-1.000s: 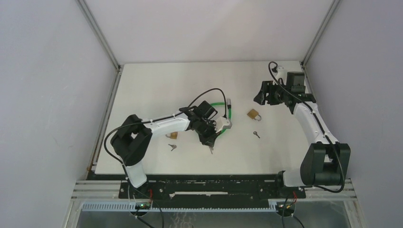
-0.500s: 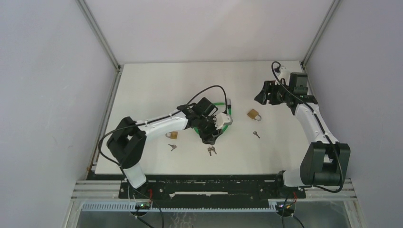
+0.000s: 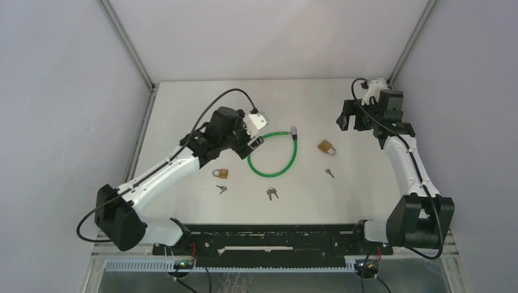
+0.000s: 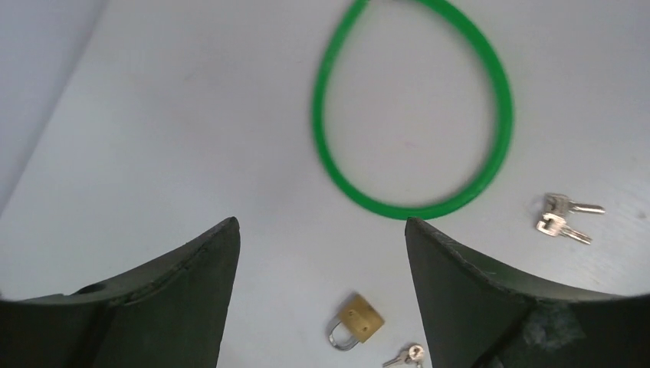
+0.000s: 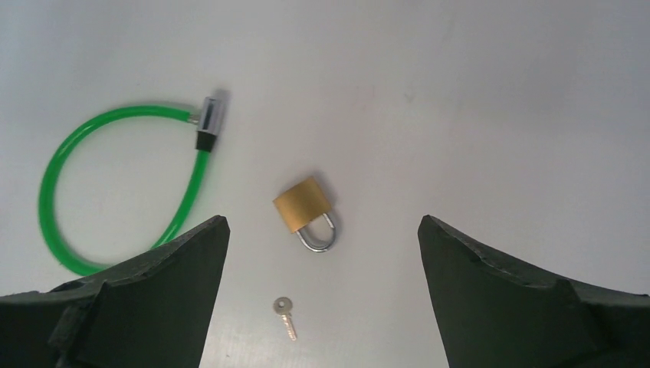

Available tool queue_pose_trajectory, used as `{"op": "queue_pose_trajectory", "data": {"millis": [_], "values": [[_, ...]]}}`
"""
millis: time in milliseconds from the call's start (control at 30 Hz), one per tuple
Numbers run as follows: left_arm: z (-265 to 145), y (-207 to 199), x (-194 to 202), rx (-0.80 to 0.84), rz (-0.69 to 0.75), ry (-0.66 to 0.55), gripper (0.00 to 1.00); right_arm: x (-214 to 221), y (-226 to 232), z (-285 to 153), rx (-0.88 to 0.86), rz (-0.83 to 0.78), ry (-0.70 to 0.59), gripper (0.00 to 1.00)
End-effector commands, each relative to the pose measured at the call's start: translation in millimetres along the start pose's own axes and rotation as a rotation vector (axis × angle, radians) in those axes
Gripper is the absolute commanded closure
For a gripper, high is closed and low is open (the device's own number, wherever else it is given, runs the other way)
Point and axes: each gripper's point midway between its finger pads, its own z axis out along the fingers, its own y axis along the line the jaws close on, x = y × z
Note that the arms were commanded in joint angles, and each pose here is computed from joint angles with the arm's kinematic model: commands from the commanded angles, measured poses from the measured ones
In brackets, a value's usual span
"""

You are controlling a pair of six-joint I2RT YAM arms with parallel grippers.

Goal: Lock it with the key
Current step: Place the key at the center of the board, then reset both arms

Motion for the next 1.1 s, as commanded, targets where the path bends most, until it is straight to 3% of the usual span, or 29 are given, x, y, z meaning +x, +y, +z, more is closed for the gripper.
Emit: {"op": "queue_pose_trajectory", "data": {"millis": [0,133,333,767,1067], "values": [[-30,59,-9,-0.291,-0.062,-0.091,0.15,-29,-24,-30,0.168,-0.060,-0.079,0.00],[-60,102,-5,-0.550,-0.133,-0.131,0.00,-38,-29,-48,0.232,-0.055,-0.121,0.00],[-99,134,4,-0.761,-0.213,-0.218,0.00,-50,-18,-67,0.215,-0.075,-0.182,0.00],[-162,168,53,-0.889,-0.322,-0.223,0.00,-78,-10,-76,0.187,-0.071,-0.299,0.00],[-203,161,64,-0.857,-0.444,-0.448,0.00,-83,10,-76,0.083,-0.078,-0.324,0.00]]}}
